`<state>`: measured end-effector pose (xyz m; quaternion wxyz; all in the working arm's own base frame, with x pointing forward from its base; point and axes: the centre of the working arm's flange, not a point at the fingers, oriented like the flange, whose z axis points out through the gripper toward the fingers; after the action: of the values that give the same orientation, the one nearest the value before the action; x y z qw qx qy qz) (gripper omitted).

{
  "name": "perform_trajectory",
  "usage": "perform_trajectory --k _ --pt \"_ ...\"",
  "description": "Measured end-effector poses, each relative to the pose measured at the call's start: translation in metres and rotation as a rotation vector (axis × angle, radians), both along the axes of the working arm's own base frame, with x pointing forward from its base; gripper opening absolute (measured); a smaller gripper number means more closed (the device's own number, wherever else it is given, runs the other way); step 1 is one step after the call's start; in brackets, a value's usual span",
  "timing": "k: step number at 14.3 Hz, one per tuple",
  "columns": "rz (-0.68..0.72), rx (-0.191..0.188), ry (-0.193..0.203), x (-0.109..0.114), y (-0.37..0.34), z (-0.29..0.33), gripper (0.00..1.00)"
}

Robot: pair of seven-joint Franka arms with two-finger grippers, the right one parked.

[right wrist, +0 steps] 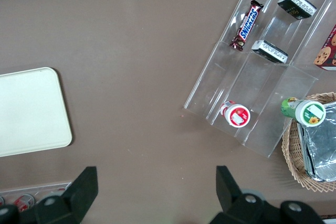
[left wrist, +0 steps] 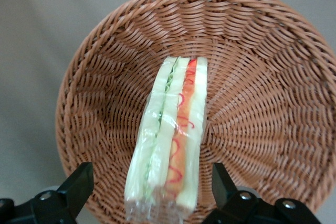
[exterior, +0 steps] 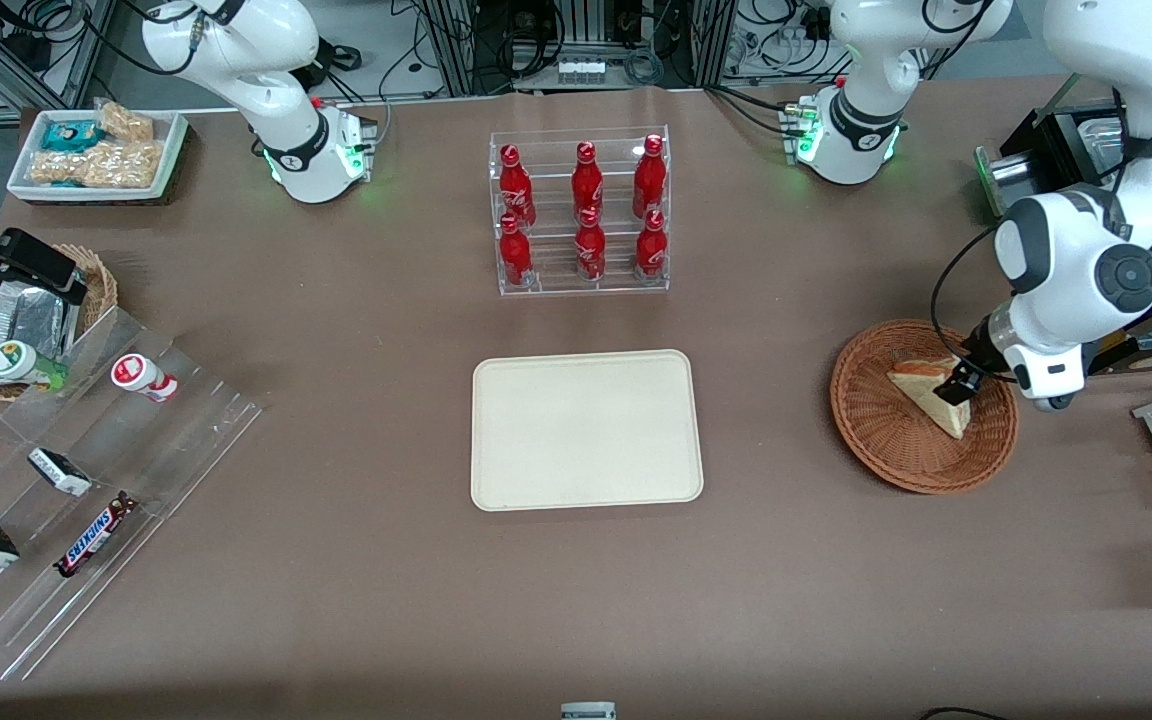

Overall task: Place sandwich from basket to tray
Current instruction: 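Close the left gripper on the wrapped sandwich and lift it, then carry the sandwich with the left gripper over the cream tray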

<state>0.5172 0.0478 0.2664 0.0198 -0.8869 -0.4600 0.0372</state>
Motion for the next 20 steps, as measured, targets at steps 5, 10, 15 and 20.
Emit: perform_trajectory --k 5,10,15,20 --pt "0.038 0.005 0.011 0.004 -0.001 -0.015 0.45" --pt "-0.083 -0.008 0.103 0.051 -0.034 0.046 0.28" --pt "-0.306 0.005 0.122 0.072 -0.161 0.037 0.26" --pt "-0.555 0.011 0.053 0.06 -0.313 0.036 0.16"
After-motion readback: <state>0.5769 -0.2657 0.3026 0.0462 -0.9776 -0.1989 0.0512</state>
